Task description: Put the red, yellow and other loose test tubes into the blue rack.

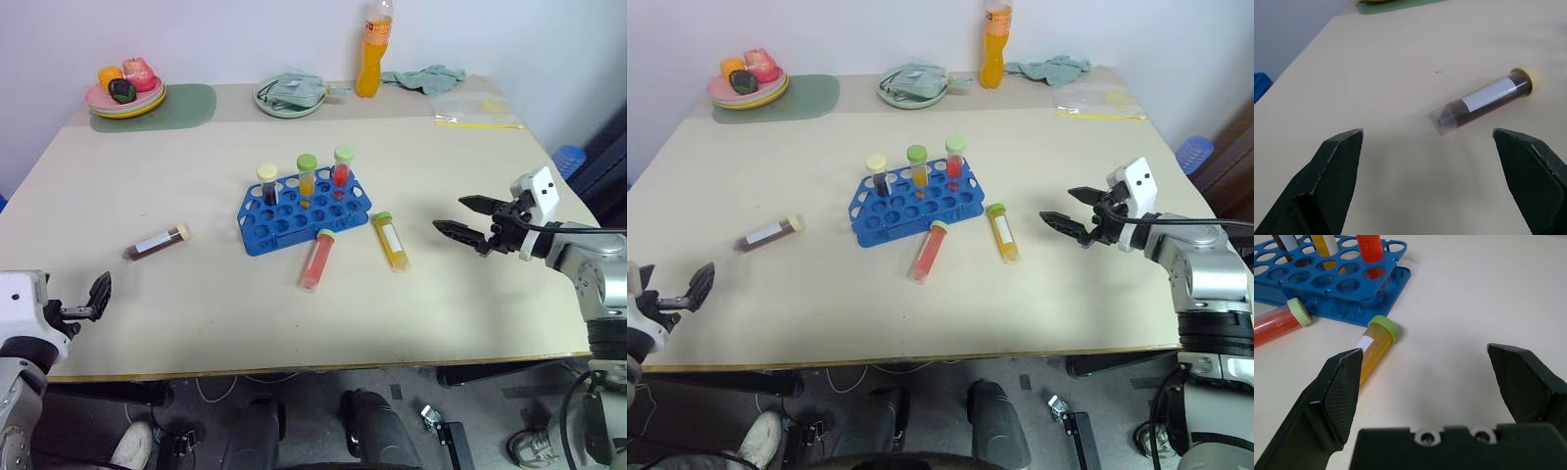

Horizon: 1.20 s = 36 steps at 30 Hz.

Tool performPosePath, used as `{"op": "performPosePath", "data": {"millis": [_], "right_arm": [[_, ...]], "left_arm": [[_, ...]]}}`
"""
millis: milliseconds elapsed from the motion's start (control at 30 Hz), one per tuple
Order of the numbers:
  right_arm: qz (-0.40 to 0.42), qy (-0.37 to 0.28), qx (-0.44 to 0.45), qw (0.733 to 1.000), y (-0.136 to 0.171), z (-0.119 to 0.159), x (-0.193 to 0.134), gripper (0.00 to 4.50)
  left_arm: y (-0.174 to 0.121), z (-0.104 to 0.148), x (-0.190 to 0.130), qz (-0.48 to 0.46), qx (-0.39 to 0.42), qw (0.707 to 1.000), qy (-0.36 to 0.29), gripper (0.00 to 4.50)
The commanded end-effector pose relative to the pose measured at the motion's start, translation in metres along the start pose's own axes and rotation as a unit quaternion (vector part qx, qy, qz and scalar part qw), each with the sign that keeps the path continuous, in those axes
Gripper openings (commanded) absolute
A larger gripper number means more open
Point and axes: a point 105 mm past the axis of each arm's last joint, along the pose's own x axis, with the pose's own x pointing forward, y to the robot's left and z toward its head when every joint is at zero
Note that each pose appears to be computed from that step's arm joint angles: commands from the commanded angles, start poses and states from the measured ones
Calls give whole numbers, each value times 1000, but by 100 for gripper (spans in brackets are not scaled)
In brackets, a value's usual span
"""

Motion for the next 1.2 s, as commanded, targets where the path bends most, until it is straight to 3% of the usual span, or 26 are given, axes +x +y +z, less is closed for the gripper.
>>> {"op": "performPosePath", "data": {"millis": [33, 300, 467, 633, 800, 967, 1100, 1200], "right_arm": [[1, -19, -12, 1000, 4, 10, 1, 450], [-37, -19, -1, 999, 1, 11, 12, 450], [-53, -13, 32, 998, 9, 21, 18, 450], [-15, -23, 92, 995, 37, 45, 12, 450], [75, -6, 150, 986, 85, 63, 8, 450], [133, 80, 235, 960, 134, 41, 36, 450], [46, 134, 301, 943, 135, 14, 64, 450], [-1, 148, 356, 922, 136, 14, 79, 450]], "left_arm": [[0, 11, -1, 4, 6, 1000, -21, 437], [-5, 16, 4, -1, 3, 999, -35, 437], [-26, 16, 13, -47, 8, 998, -36, 437], [-52, 14, 24, -115, 10, 992, -45, 437], [-75, 15, 35, -179, 19, 982, -51, 437], [-98, 7, 39, -232, 48, 971, -44, 437], [-110, 8, 41, -251, 48, 965, -53, 437], [-118, 7, 41, -260, 49, 963, -54, 437]]}}
